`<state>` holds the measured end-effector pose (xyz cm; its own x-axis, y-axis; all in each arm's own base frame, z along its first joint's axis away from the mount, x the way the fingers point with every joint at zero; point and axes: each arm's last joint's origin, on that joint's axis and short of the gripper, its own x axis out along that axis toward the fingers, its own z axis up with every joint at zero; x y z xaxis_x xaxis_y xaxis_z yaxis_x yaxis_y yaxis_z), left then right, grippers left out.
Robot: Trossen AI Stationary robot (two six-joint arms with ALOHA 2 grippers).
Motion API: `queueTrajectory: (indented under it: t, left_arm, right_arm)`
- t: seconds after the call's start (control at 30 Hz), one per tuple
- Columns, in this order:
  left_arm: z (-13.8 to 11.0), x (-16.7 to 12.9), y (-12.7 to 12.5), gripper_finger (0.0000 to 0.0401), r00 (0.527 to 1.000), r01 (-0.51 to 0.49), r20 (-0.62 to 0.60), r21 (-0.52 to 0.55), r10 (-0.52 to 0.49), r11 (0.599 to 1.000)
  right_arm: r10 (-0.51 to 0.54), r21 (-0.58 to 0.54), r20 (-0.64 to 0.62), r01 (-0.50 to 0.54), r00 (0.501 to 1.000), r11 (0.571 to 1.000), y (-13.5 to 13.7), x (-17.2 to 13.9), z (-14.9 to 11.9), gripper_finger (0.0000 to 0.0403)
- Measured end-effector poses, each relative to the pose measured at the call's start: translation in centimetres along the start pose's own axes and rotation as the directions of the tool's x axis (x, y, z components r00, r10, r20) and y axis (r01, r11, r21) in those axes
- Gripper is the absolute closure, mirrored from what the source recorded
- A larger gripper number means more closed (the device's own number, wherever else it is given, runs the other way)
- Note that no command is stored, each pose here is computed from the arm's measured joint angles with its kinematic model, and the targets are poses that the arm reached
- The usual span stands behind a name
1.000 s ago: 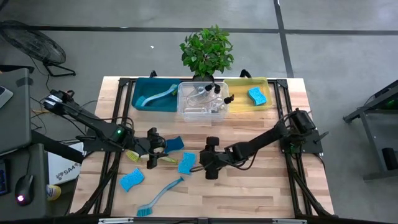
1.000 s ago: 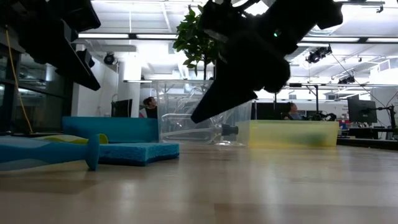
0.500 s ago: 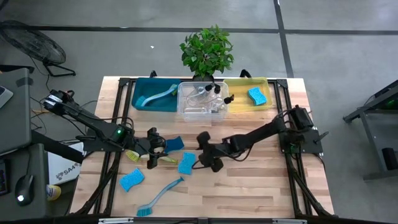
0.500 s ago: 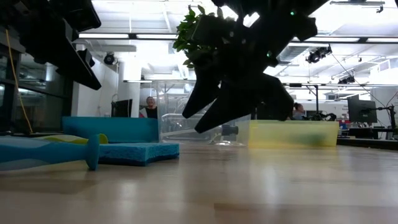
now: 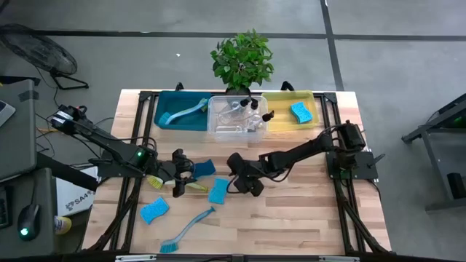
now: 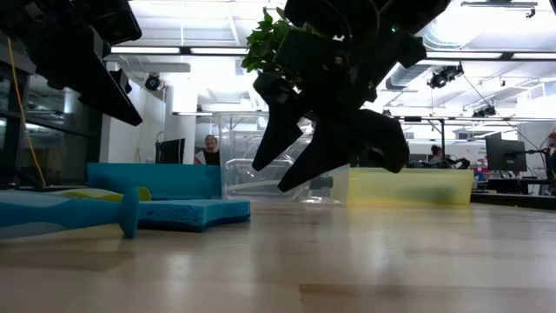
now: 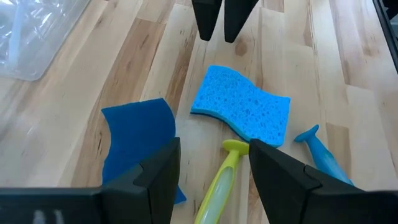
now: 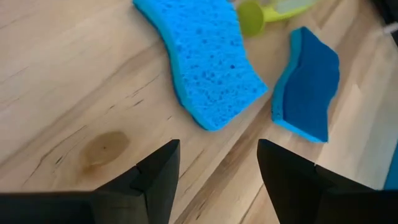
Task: Pick & Place Kitchen Sink Supplies
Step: Put the light blue sponge into the yellow bin
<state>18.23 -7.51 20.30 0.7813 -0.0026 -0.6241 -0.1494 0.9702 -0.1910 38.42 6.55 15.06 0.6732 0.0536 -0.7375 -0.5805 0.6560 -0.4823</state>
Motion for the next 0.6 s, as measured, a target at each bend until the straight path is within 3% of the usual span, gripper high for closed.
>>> queueTrajectory:
  t: [0.23, 0.6]
  left_arm:
    - [0.1, 0.0, -0.1, 0.0213, 1.0, 0.009, 0.014, -0.007, -0.008, 1.0]
    - [0.5, 0.0, -0.3, 0.0213, 0.998, 0.028, 0.051, -0.035, -0.026, 0.999]
  right_arm:
    - [0.048, -0.094, 0.03, -0.045, 0.998, 0.995, -0.2, 0.5, -0.6, 0.0194]
    - [0.029, -0.193, 0.137, -0.002, 0.99, 0.981, 0.3, 1.0, 0.8, 0.0194]
